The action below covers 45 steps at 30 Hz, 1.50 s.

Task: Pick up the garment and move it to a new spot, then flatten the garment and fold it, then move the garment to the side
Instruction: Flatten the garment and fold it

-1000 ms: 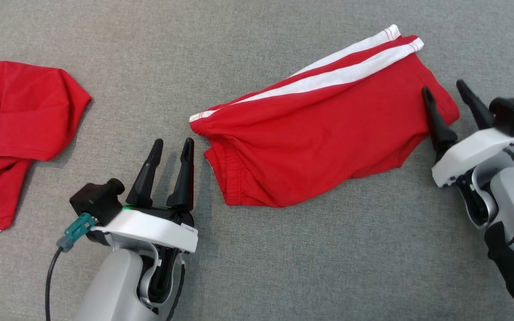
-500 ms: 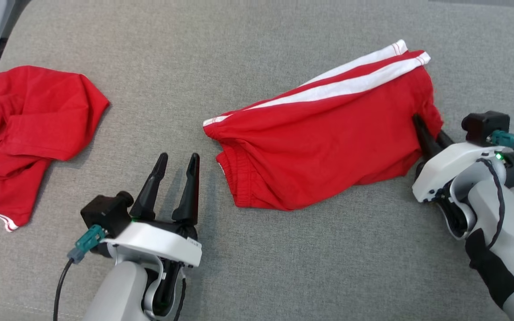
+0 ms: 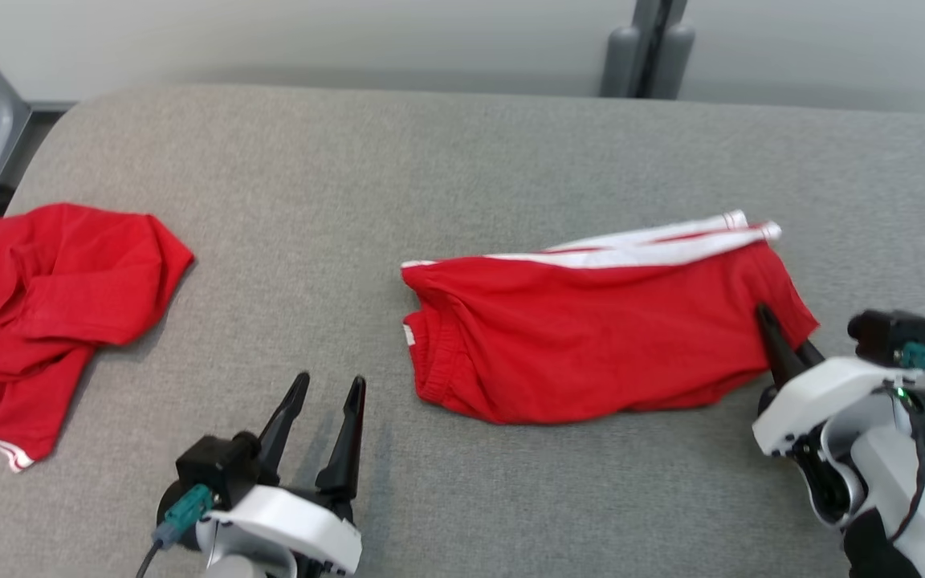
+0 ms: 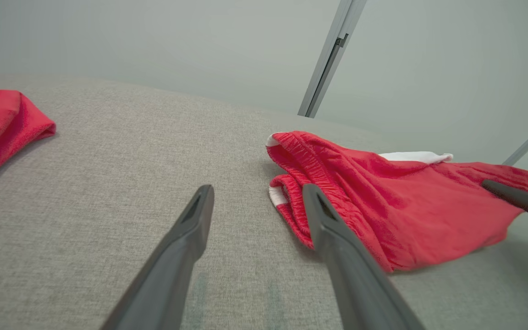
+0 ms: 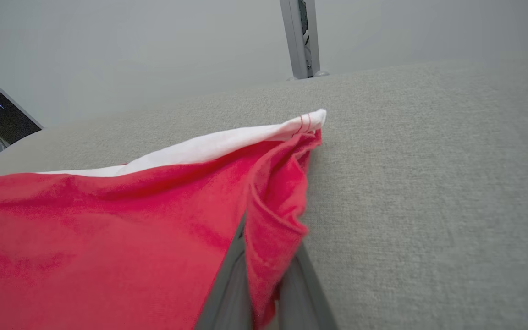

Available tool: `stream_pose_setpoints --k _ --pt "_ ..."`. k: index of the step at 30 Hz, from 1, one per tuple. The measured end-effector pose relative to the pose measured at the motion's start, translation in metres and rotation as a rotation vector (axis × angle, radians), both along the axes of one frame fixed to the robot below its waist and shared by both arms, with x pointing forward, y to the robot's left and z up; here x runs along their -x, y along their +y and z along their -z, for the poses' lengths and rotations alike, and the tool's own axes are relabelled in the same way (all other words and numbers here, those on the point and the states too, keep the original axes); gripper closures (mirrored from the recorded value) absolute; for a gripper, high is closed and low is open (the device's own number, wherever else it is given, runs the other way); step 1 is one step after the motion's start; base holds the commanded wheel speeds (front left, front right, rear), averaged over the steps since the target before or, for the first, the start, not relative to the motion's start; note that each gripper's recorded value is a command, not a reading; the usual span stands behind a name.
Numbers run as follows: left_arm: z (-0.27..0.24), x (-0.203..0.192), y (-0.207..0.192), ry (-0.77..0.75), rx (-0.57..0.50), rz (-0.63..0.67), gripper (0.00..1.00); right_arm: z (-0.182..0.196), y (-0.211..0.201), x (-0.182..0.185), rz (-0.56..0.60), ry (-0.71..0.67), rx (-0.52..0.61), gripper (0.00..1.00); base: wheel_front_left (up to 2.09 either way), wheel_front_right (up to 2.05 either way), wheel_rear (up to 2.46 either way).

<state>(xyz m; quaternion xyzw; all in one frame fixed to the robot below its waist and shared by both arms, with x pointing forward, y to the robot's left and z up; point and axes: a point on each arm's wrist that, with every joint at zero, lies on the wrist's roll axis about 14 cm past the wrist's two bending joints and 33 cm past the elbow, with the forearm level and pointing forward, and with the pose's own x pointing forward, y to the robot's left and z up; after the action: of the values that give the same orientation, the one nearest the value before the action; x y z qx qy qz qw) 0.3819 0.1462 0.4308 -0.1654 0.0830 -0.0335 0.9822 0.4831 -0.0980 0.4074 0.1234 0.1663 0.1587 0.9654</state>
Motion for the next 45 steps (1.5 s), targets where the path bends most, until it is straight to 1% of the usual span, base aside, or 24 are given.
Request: stream_pose_setpoints --k 3,8,10,13,15,19,26,27,31,33,34,35,36,40,43,45 --pt "-0.001 0.009 -0.004 -0.001 -0.004 0.013 0.0 -0.003 -0.015 0.015 0.04 -0.007 -0.002 1.0 0.0 0.0 0.0" --pt "-0.003 0.015 -0.012 -0.008 0.001 0.037 0.0 -0.014 -0.034 0.026 0.095 -0.039 -0.007 1.0 0.0 0.0 0.0" --pt "-0.003 0.017 -0.014 -0.007 0.002 0.042 0.0 -0.021 -0.033 0.026 0.091 -0.064 -0.002 1.0 0.0 0.0 0.0" --pt "0.0 0.02 -0.013 0.003 0.001 0.039 0.0 -0.034 -0.02 0.019 0.049 -0.115 0.007 1.0 0.0 0.0 0.0" --pt "0.002 0.021 -0.011 0.009 0.002 0.031 0.0 -0.043 -0.001 0.016 -0.008 -0.152 0.014 1.0 0.0 0.0 0.0" --pt "0.004 0.026 -0.002 0.02 0.009 0.0 0.0 -0.059 0.053 0.018 -0.153 -0.209 0.003 1.0 0.0 0.0 0.0" --pt "0.006 0.039 0.014 0.032 0.012 -0.058 0.0 -0.062 0.141 0.048 -0.412 -0.231 0.0 1.0 0.0 0.0 0.0" --pt "0.006 0.042 0.018 0.032 0.012 -0.074 0.0 -0.056 0.163 0.061 -0.482 -0.217 0.001 1.0 0.0 0.0 0.0" --pt "0.006 0.048 0.027 0.034 0.008 -0.105 0.0 -0.045 0.192 0.084 -0.581 -0.177 -0.003 1.0 0.0 0.0 0.0" --pt "0.005 0.049 0.029 0.035 0.006 -0.116 0.0 -0.042 0.2 0.09 -0.601 -0.159 -0.015 1.0 0.0 0.0 0.0" --pt "0.006 0.049 0.03 0.036 0.005 -0.118 0.0 -0.039 0.201 0.092 -0.608 -0.151 -0.014 0.86 0.0 0.0 0.0" --pt "0.006 0.049 0.03 0.036 0.005 -0.118 0.0 -0.036 0.202 0.094 -0.611 -0.141 -0.011 0.28 0.0 0.0 0.0" --pt "0.006 0.049 0.03 0.036 0.004 -0.117 0.0 -0.034 0.2 0.094 -0.607 -0.134 -0.009 0.0 0.0 0.0 0.0" --pt "0.005 0.045 0.028 0.032 -0.005 -0.111 0.0 -0.036 0.192 0.088 -0.57 -0.132 -0.016 0.0 0.0 0.0 0.0" --pt "0.001 0.039 0.022 0.017 -0.02 -0.086 0.0 -0.046 0.176 0.074 -0.489 -0.15 -0.043 0.0 0.0 0.0 0.0" --pt "-0.002 0.035 0.02 0.007 -0.021 -0.08 0.0 -0.049 0.158 0.065 -0.428 -0.165 -0.042 0.0 0.0 0.0 0.0"
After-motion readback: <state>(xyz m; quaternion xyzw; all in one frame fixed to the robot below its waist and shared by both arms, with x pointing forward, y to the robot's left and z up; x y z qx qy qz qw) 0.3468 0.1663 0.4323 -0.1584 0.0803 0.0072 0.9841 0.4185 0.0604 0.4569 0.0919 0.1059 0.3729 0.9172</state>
